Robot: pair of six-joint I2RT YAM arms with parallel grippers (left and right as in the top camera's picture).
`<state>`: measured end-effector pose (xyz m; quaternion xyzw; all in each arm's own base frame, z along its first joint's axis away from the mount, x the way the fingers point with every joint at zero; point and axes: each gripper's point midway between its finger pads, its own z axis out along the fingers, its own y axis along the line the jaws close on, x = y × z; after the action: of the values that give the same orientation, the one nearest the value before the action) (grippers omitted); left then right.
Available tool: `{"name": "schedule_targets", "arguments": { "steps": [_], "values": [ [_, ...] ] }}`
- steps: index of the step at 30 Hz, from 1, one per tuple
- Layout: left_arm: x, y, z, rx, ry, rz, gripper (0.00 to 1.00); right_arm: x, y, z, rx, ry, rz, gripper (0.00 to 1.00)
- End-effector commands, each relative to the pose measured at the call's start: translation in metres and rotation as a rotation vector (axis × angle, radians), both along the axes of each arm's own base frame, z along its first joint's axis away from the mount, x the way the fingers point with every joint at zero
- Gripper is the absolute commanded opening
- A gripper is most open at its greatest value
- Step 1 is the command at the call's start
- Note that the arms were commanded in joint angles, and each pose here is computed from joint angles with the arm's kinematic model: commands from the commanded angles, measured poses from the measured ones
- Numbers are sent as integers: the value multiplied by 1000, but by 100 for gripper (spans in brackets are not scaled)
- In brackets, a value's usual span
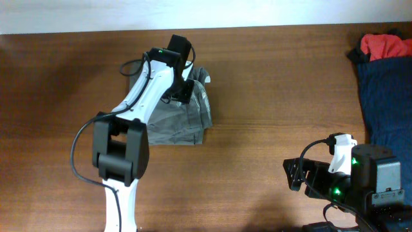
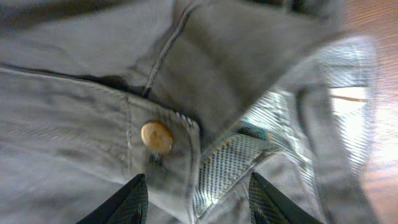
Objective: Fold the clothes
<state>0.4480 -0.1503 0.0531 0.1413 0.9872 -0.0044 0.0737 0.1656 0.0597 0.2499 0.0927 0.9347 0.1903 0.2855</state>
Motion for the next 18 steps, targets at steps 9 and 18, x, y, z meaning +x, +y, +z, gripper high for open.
{"name": "schedule_targets", "arguments": {
  "steps": [9, 18],
  "values": [
    [12, 22, -13, 129, -23, 8, 48, 0, -2, -2, -8, 5, -10, 99],
    [19, 15, 5, 105, -51, 4, 42, 0, -2, -2, -8, 5, -10, 99]
  ]
}}
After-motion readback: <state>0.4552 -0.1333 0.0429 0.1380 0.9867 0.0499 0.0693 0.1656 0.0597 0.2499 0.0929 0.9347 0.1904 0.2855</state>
